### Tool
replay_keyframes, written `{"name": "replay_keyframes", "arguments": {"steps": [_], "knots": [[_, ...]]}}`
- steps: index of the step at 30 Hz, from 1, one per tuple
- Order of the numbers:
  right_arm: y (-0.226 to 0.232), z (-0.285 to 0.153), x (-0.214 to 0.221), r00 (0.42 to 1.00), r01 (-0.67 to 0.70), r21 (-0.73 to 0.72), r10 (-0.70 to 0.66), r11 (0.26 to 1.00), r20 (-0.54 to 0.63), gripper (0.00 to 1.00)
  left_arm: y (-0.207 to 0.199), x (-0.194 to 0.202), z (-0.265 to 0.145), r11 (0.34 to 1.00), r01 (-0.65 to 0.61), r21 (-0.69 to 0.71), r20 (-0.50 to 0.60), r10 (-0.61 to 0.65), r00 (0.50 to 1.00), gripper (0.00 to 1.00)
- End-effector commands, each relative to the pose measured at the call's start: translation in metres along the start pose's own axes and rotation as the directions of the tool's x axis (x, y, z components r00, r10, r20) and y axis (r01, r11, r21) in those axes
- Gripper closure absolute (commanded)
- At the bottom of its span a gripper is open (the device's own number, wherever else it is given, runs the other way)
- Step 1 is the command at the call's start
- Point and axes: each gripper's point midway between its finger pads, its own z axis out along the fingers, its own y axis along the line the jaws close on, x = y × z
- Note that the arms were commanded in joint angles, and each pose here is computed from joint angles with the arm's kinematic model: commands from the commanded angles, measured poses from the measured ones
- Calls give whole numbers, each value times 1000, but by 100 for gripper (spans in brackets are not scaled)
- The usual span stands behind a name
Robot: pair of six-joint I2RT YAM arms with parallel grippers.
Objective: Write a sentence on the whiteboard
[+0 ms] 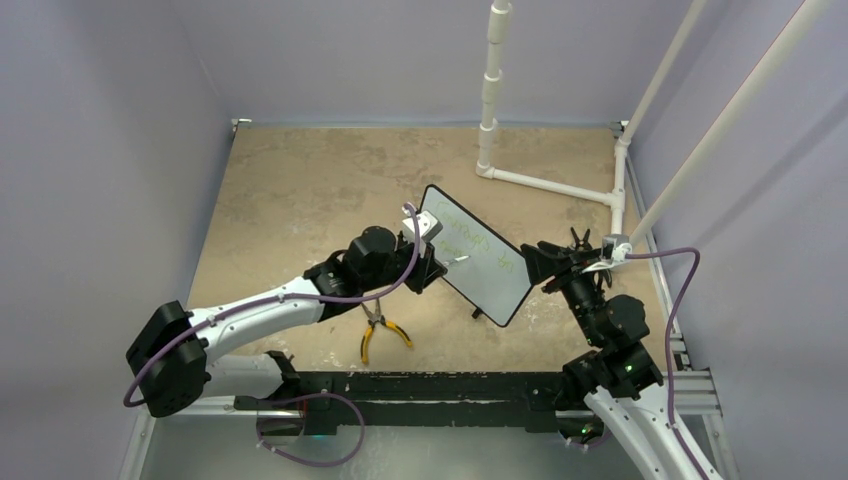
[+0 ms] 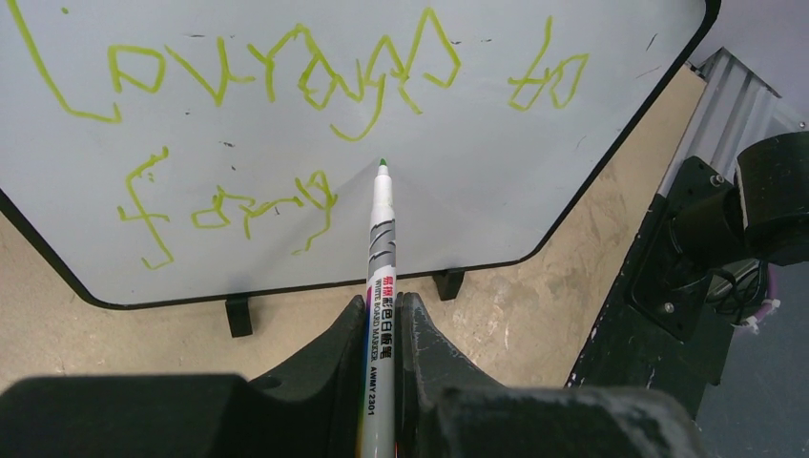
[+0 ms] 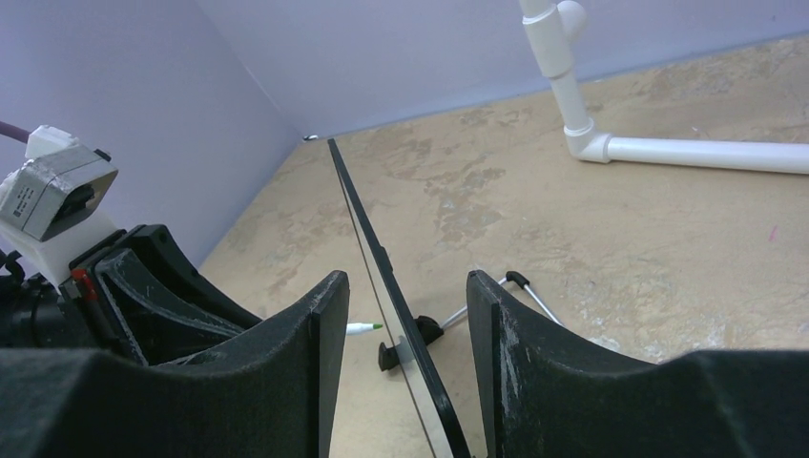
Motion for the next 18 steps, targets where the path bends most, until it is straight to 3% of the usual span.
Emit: {"name": "replay_keyframes", "arguments": {"steps": [1, 18], "knots": [[4, -1, -6, 1000, 9, -16, -9, 1000, 27, 48, -2, -9, 4, 1000, 27, -14, 61, -26, 998, 100], [4, -1, -6, 1000, 8, -16, -8, 1000, 25, 48, 1, 3, 2, 999, 44, -29, 23, -44, 999, 100]]}}
